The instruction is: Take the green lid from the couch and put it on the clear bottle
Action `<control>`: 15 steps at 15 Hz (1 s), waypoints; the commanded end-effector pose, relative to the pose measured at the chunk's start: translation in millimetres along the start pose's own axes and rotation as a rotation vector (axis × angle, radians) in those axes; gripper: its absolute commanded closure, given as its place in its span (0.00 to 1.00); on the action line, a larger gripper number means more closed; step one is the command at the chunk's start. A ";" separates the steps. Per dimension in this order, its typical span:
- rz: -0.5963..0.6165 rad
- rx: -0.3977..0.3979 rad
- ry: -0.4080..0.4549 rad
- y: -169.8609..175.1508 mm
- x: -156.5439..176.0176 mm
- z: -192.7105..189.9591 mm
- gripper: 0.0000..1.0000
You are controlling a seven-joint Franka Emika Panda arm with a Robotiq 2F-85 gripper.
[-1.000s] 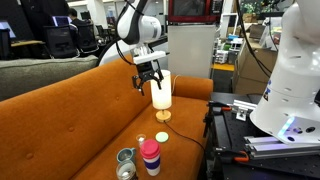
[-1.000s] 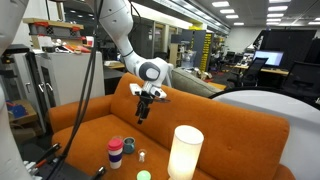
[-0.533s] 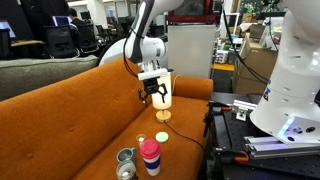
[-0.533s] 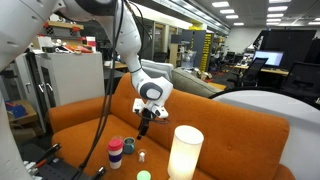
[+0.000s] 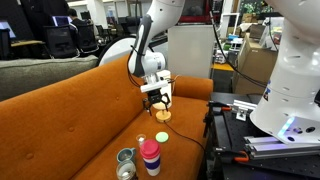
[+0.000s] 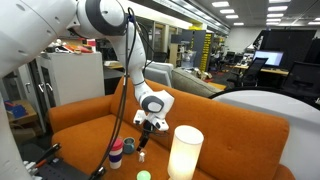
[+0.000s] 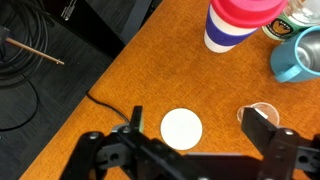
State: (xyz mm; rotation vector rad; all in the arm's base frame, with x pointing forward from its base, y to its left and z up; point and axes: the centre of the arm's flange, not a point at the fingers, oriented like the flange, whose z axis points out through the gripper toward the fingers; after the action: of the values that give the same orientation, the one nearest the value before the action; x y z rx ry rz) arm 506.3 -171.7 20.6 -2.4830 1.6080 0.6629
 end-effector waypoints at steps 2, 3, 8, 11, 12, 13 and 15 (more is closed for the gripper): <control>0.000 -0.001 -0.001 0.6 -0.4 0.5 0.00; 0.001 -0.002 -0.002 0.8 -0.3 0.9 0.00; 0.103 0.068 -0.083 -19.4 34.1 26.0 0.00; 0.178 0.113 -0.108 -31.4 60.7 65.4 0.00; 0.209 0.115 -0.120 -33.7 70.4 80.9 0.00; 0.233 0.117 -0.127 -34.1 77.5 93.6 0.00; 0.282 0.108 -0.140 -31.8 87.5 117.3 0.00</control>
State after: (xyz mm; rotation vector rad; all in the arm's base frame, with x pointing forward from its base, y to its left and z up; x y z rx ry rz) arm 514.1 -185.3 -97.0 -2.1983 1.8384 0.7192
